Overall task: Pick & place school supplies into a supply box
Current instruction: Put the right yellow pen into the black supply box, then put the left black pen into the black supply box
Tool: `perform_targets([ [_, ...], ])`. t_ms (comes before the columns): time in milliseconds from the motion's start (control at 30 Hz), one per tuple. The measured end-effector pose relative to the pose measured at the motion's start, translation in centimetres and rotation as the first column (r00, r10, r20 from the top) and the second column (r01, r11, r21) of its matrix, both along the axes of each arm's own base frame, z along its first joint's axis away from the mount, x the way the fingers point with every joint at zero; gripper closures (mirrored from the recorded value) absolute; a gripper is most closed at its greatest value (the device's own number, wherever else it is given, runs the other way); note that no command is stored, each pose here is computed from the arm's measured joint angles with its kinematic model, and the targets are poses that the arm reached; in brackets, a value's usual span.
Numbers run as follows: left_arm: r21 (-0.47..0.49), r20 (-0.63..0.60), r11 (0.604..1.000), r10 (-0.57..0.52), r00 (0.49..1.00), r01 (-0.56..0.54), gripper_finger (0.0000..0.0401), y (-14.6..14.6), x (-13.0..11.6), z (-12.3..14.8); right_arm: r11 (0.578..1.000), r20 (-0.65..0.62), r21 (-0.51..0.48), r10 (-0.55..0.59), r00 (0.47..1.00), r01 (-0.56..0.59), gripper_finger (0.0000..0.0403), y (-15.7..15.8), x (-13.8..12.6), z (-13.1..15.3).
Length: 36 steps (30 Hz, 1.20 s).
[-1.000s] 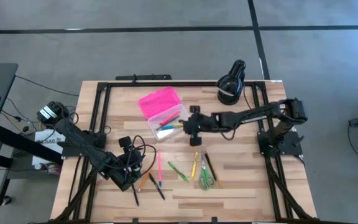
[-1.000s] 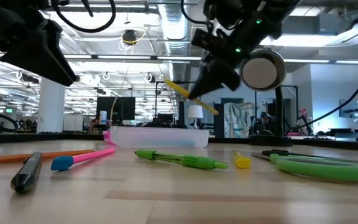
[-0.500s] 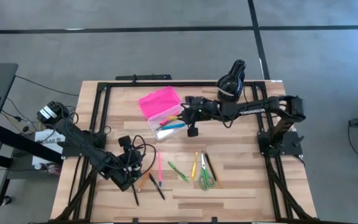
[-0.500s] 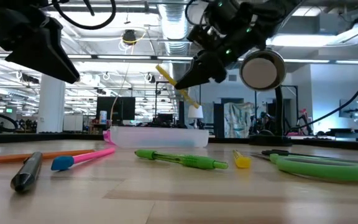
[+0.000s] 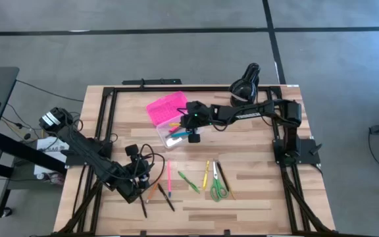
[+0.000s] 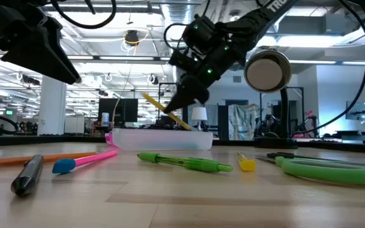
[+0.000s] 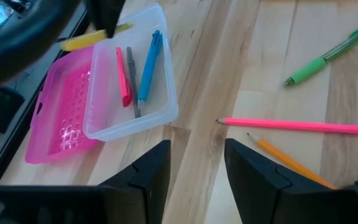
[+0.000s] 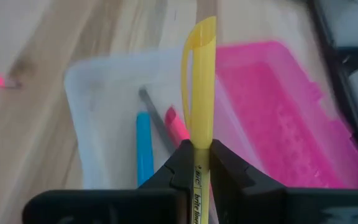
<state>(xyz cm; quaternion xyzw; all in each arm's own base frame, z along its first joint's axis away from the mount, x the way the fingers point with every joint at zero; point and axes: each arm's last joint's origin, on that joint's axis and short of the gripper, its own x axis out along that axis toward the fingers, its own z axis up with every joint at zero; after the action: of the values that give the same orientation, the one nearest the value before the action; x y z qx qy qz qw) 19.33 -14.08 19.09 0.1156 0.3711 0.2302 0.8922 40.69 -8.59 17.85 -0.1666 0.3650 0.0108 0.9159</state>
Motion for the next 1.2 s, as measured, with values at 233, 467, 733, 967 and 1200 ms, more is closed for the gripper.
perform_targets([
  [233, 0.000, 0.001, 1.000, -0.025, 1.000, 0.025, 0.0255, -0.5, -0.5, 0.0, 0.999, -0.126, -0.013, 0.042, 0.991, -0.044, 0.0377, -0.3, 1.6, -0.5],
  [467, -0.006, 0.010, 1.000, -0.026, 1.000, 0.026, 0.0255, -0.7, -0.6, 0.0, 0.999, -0.126, -0.017, 0.045, 0.991, -0.047, 0.0367, -0.4, 2.0, -0.5],
  [733, -0.010, 0.014, 1.000, -0.022, 1.000, 0.022, 0.0255, -0.7, -0.6, 0.0, 1.000, -0.144, 0.008, 0.018, 0.989, -0.017, 0.0313, -0.7, 1.8, -0.6],
  [967, -0.032, 0.023, 0.999, -0.006, 1.000, 0.006, 0.0255, -0.7, -0.6, 0.0, 1.000, -0.136, 0.006, 0.019, 0.991, -0.018, 0.0256, -0.6, 1.7, -0.1],
  [1200, -0.125, -0.022, 0.992, -0.007, 1.000, 0.004, 0.0255, -0.9, -0.6, -0.2, 0.999, -0.128, 0.013, 0.035, 0.991, -0.033, 0.0245, 0.8, 1.2, 1.6],
])
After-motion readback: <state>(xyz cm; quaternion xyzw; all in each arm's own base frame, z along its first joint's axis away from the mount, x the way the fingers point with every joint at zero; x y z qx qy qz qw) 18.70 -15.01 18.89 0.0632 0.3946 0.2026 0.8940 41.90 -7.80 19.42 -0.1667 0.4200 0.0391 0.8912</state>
